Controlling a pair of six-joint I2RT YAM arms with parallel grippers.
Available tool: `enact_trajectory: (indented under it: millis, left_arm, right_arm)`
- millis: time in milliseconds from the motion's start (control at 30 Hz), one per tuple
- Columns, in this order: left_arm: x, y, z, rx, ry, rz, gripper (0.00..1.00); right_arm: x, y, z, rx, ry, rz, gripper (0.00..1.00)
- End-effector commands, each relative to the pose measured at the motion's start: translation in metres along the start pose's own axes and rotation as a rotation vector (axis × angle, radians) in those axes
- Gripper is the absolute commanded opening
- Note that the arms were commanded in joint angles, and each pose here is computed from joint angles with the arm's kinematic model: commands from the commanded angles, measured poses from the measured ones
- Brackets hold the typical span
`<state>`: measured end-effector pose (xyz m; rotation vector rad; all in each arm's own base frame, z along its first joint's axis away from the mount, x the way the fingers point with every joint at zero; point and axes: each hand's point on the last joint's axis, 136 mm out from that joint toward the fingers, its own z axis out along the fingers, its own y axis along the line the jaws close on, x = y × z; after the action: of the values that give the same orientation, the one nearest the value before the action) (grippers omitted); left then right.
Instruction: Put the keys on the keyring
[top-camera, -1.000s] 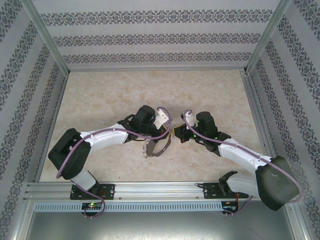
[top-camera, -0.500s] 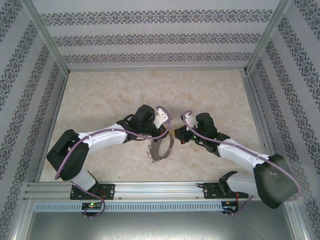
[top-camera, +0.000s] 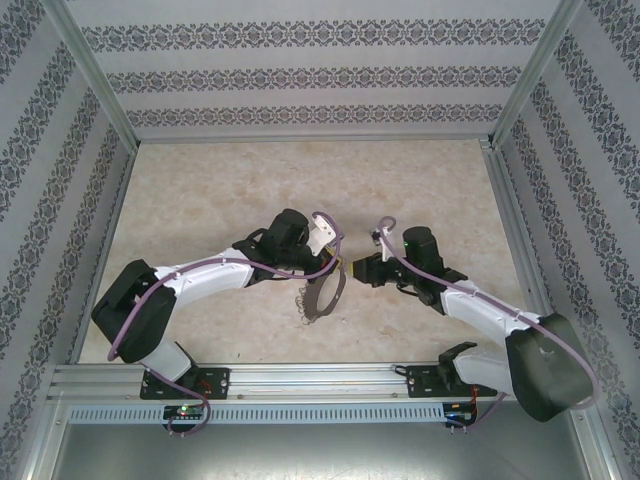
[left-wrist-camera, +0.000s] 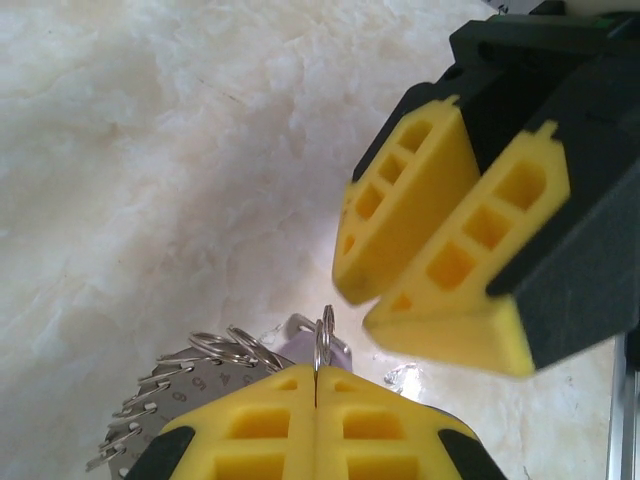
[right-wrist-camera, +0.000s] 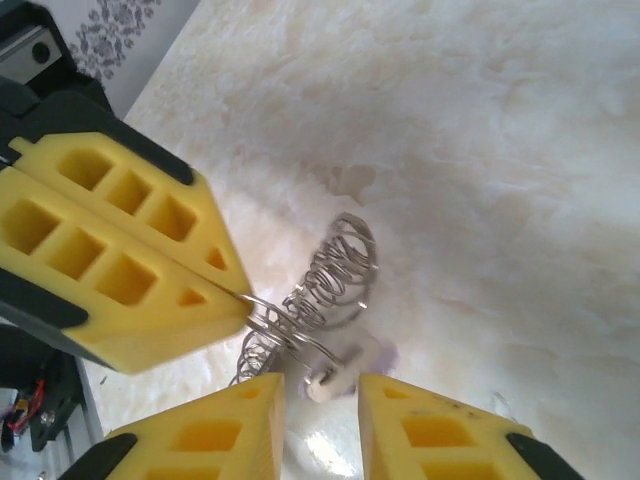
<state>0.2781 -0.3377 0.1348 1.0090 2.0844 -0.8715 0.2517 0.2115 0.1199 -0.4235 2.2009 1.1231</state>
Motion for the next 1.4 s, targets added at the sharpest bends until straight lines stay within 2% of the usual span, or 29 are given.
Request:
enact_trajectory:
  millis: [0, 100, 467, 1033, 1267, 1367]
  left_arm:
    - [-0.025, -0.008, -0.011, 0.020, -0.091, 0.042, 0.00]
    - [-0.025, -0.010, -0.011, 0.029, -0.087, 0.049, 0.00]
    - [-0.028, -0.017, -0.015, 0.080, -0.077, 0.082, 0.00]
    - [-0.034, -0.016, -0.020, 0.127, -0.094, 0.073, 0.00]
    - [-0.034, -0.015, -0.020, 0.125, -0.093, 0.069, 0.00]
    - [-0.034, -0.015, -0.020, 0.125, -0.095, 0.068, 0.00]
  right_arm:
    - [-0.016, 0.011, -0.016, -0.065, -0.071, 0.002, 0.27]
    - [-0.029, 0.015, -0.023, -0.093, -0.107, -0.012, 0.27]
    - [-0.040, 0.030, -0.013, -0.243, -0.116, -0.057, 0.27]
    - [-0.032, 0.036, 0.007, -0.346, -0.047, -0.051, 0.26]
    - [-0.031, 0.037, 0.011, -0.356, -0.036, -0.045, 0.14]
    - [-0.029, 0.039, 0.011, -0.368, -0.025, -0.042, 0.12]
